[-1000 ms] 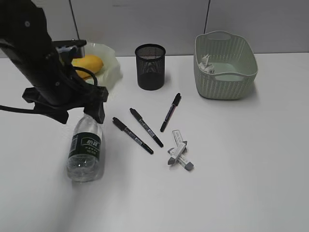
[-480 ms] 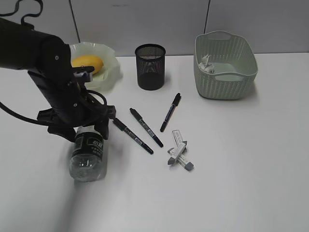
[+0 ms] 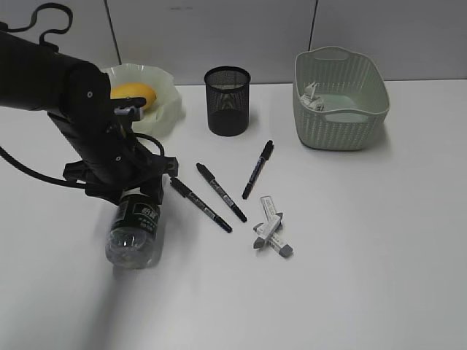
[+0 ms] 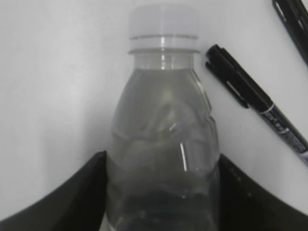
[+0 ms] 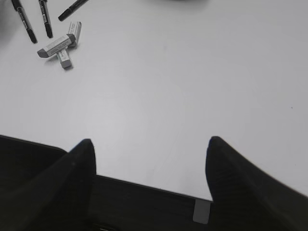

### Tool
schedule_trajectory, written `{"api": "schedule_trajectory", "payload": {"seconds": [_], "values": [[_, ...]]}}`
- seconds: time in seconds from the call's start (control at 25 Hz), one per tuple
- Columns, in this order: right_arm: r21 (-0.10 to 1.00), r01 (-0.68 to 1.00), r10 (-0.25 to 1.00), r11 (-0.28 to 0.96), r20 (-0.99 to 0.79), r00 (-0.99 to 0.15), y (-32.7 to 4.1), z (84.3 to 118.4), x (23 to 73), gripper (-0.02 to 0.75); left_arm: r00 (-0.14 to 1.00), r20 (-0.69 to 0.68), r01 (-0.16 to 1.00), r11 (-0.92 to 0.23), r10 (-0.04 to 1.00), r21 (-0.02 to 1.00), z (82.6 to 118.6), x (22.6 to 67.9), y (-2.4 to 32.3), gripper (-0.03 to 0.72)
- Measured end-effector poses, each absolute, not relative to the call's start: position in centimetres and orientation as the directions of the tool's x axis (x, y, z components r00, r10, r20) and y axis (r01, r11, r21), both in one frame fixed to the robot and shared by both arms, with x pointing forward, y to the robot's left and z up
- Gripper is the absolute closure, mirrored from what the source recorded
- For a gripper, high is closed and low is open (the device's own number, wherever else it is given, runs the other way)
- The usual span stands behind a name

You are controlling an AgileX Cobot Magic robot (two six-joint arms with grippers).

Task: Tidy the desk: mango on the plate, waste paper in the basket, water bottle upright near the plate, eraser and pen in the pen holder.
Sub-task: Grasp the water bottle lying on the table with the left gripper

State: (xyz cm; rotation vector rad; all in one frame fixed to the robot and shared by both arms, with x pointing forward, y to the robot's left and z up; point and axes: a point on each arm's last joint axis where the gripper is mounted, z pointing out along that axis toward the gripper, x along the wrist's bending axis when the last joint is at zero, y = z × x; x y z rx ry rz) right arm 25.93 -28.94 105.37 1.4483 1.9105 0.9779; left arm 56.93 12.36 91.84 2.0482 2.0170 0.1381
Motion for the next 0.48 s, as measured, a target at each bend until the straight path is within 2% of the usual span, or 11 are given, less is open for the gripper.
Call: {"api": "schedule_trajectory", "payload": {"seconds": [0.28, 0.48], "values": [[0.81, 0.565, 0.962, 0.156, 0.004, -0.272, -28.9, 105.4, 25.9, 0.176, 0.028, -0.091, 0.977, -0.008, 0.995, 0.215, 91.8, 56.6, 12.6, 0.216], [0.81, 0.565, 0.962, 0.156, 0.004, -0.272, -28.9, 105.4, 25.9, 0.177, 0.076, 0.022, 0.984, -0.078, 0.997, 0.162, 92.5, 55.9, 13.6, 0.216]]}}
